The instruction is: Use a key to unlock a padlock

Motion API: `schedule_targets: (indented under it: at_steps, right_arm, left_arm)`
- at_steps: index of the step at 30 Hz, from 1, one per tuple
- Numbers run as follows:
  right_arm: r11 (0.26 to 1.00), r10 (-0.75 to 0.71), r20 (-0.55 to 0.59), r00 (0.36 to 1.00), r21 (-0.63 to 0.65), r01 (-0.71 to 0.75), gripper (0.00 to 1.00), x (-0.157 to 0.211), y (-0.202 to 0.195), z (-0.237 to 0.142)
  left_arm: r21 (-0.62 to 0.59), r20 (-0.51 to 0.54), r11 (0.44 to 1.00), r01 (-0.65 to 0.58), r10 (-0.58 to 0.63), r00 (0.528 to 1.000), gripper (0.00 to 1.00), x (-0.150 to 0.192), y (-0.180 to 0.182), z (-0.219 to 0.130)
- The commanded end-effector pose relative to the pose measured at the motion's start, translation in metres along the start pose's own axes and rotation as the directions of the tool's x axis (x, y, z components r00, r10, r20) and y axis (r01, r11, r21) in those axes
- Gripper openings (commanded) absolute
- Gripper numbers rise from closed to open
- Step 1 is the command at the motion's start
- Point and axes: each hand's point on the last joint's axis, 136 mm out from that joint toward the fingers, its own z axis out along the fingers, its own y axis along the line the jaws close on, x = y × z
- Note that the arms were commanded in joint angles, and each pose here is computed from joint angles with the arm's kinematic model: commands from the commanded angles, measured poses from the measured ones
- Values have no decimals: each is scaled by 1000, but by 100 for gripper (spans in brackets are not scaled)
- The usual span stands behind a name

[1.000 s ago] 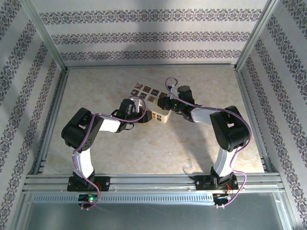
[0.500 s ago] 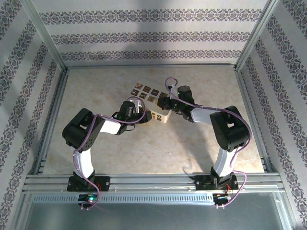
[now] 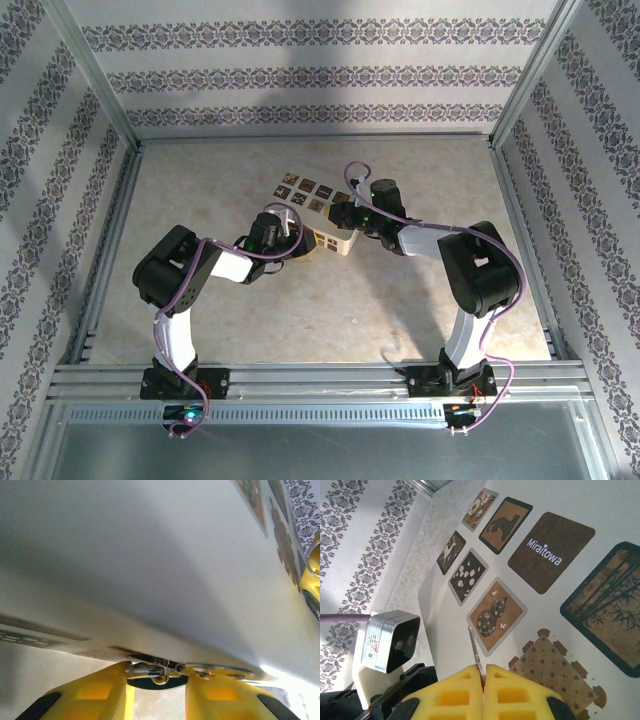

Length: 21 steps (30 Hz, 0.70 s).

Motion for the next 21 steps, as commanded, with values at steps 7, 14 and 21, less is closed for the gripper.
schedule_targets:
  at_steps: [7, 14, 21]
  right_arm:
    - [999, -34, -15, 999, 4, 34, 0, 9, 22, -31]
    - [990, -141, -38, 989, 23, 142, 0, 37, 26, -62]
    - [952, -295, -117, 948, 46, 302, 0, 84, 26, -74]
  left_arm:
    - [84, 79, 996, 30, -36, 996, 26, -22, -35, -13]
    - [100, 15, 993, 61, -63, 998, 26, -20, -53, -26]
    - [125, -57, 986, 106, -100, 993, 26, -17, -70, -35]
